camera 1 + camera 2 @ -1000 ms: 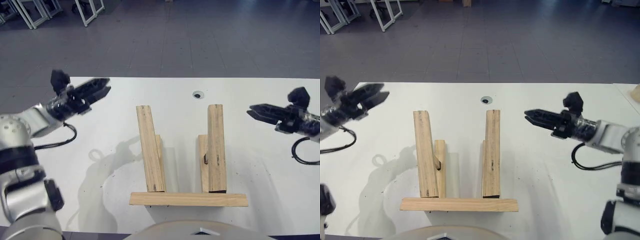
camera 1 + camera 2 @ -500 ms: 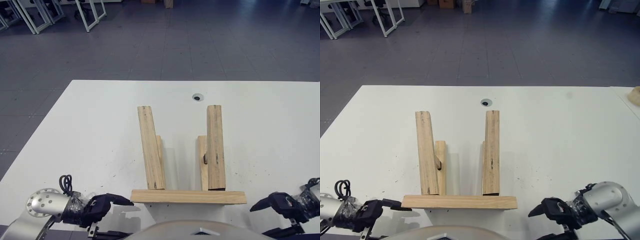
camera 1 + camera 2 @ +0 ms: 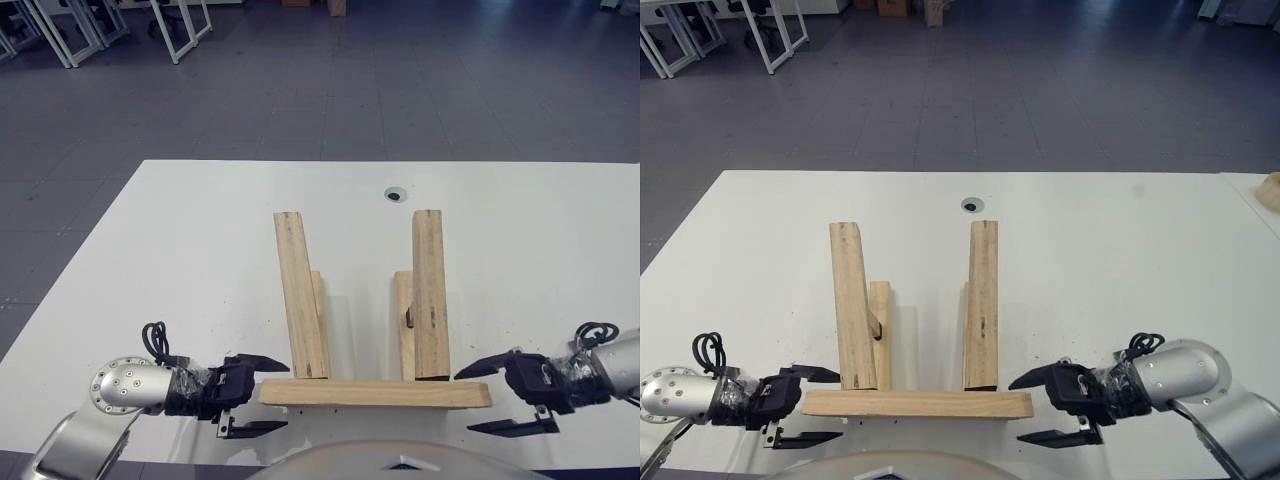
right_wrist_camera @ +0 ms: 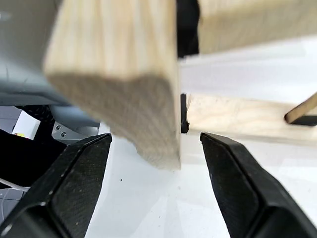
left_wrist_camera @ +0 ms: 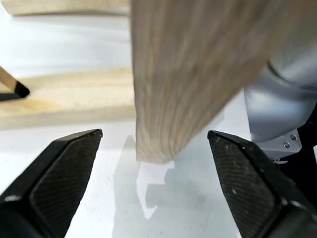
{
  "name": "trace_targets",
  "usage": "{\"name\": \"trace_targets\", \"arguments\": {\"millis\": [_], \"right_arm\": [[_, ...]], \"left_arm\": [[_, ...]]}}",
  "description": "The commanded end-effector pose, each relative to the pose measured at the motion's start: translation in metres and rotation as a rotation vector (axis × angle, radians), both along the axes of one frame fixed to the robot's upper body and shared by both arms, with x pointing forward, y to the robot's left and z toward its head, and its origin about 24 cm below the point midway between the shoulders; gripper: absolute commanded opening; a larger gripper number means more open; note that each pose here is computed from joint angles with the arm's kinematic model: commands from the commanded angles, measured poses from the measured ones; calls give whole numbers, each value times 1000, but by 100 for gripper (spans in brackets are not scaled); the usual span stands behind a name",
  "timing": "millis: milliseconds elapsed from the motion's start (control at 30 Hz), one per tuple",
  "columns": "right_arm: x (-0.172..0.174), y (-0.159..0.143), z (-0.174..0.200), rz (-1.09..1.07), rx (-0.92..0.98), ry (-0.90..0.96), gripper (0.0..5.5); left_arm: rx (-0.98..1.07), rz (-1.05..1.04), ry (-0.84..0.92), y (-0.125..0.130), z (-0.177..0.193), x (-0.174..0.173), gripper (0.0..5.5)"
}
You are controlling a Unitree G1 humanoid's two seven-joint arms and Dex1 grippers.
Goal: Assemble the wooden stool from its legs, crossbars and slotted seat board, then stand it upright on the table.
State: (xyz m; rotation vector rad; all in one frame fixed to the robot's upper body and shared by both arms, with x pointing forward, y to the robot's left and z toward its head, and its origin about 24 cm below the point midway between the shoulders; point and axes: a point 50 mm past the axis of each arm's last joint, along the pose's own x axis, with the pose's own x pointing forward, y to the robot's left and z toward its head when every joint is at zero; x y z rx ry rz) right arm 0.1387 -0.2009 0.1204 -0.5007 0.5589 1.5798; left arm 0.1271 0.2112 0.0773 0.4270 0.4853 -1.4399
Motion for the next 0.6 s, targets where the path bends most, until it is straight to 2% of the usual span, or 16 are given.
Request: {"name": "trace_targets", "arguments": {"millis": [33, 67, 300, 367, 467, 600], "right_arm": [[1, 11, 8, 16, 38, -19, 332], [-1, 14, 9, 24, 45, -6, 332], [3, 15, 6, -61, 57, 46, 188], [8, 17, 9, -98, 77, 42, 161], [20, 22, 23, -176, 168, 47, 143], [37, 30, 54, -269, 367, 138, 142]], "left_arm": [[-27, 9, 22, -5, 8, 6, 396], [-44, 23, 29, -7, 11, 8, 396], [-116, 123, 176, -11, 25, 18, 270], [-130, 146, 198, -13, 27, 20, 231], [-194, 175, 200, -16, 36, 26, 197], [-367, 250, 142, -20, 66, 45, 192]]}}
